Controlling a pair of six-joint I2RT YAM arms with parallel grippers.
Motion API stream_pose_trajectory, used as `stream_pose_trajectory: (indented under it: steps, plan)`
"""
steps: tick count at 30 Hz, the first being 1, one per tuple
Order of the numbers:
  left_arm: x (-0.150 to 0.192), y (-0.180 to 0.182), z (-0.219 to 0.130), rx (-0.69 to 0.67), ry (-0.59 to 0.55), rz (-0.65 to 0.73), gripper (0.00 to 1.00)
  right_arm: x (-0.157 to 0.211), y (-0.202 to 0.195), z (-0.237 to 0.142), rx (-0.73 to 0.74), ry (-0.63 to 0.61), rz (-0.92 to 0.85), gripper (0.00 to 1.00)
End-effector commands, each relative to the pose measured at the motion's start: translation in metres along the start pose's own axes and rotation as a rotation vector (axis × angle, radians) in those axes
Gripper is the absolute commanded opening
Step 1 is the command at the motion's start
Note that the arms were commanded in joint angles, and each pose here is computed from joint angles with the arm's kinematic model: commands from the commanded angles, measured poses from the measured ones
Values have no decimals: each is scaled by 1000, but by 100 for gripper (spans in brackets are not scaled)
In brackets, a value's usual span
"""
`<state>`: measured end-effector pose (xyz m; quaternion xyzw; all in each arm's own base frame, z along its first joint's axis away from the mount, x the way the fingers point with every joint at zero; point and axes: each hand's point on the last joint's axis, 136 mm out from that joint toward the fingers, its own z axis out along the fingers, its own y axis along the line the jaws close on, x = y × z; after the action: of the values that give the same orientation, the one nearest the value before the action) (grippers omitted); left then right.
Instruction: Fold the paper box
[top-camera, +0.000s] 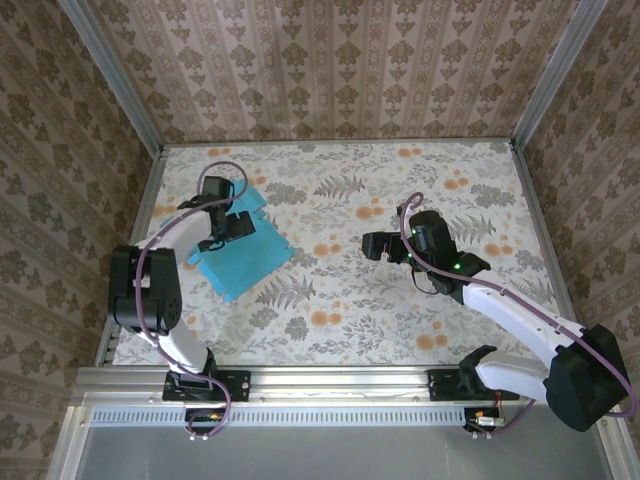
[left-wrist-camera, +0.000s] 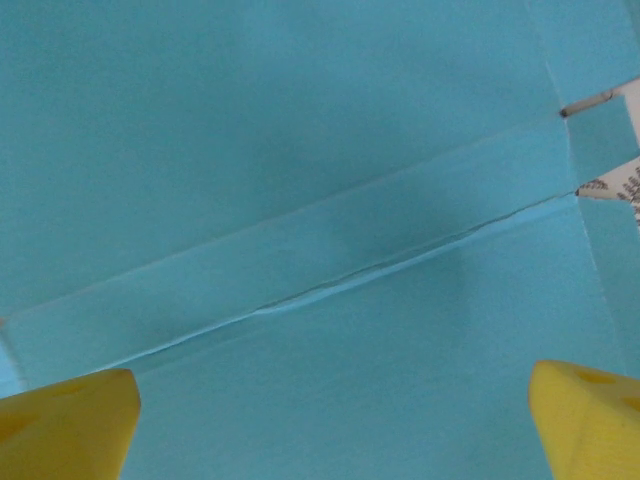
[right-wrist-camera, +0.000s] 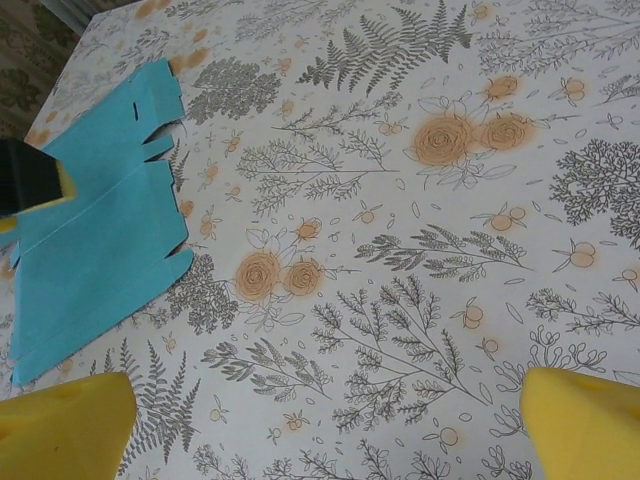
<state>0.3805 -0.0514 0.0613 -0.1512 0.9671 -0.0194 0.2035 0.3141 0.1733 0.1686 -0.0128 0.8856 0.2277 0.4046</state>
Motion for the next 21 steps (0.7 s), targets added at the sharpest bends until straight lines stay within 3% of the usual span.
stream_pose_trajectory:
  steps: [1, 21]
  plan:
    - [3, -20, 6, 42, 29, -18, 100, -3, 2, -2, 15, 14, 30, 100]
    - [64, -99, 27, 142, 115, 66, 100, -1, -2, -19, 16, -16, 66, 100]
